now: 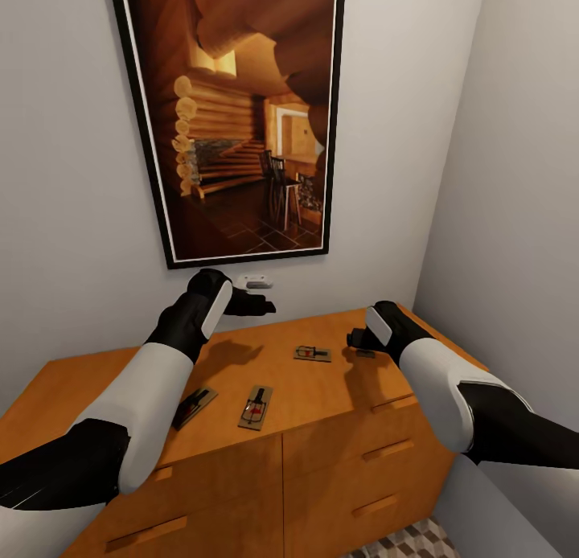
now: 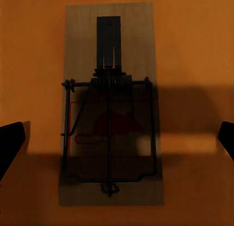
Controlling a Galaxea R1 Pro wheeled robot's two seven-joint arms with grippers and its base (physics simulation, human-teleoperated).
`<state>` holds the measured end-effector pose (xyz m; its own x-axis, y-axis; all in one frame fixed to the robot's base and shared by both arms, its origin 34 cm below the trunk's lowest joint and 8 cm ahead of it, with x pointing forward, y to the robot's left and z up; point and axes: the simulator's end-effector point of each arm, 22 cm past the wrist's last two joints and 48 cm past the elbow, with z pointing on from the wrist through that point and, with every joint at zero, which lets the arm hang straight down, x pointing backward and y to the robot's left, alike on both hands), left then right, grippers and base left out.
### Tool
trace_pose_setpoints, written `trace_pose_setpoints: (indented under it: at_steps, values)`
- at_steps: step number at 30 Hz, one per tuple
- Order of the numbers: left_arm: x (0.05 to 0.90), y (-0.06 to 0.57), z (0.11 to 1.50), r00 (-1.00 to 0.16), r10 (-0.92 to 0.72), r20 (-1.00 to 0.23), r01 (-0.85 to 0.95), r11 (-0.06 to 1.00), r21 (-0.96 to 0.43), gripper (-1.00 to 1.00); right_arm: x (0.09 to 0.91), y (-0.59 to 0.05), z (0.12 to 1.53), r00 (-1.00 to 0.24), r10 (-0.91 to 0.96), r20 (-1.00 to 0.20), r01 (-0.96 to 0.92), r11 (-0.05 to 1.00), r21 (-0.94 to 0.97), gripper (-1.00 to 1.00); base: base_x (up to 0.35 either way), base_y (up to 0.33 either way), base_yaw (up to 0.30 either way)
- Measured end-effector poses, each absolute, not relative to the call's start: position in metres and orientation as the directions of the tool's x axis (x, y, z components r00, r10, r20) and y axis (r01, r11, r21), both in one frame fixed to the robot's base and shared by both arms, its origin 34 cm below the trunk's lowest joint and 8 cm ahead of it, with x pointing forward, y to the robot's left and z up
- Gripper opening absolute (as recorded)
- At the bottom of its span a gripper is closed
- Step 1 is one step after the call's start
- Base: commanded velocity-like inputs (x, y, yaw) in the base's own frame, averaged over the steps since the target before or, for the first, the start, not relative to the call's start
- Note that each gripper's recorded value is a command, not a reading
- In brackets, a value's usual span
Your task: Take the four mousetraps from the cabinet in the bathroom and place them on the bathroom floor. Make sure all four end up on the same floor surface, and ensure that at least two of them are either under or directly next to the same bathroom sink.
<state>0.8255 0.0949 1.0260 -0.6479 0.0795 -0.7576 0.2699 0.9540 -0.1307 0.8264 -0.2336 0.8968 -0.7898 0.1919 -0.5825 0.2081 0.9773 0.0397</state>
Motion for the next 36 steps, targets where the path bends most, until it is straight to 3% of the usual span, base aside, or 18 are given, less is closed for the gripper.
trace_pose_setpoints:
  at_steps: [36]
  values:
    - [0.8254, 0.0955, 1.0255, -0.649, 0.078, -0.757, 0.269, 0.954, -0.132, 1.0, 0.826, -0.2352, 0.8967, -0.791, 0.191, -0.581, 0.209, 0.977, 0.038, 1.0, -0.024, 0.0, 0.0]
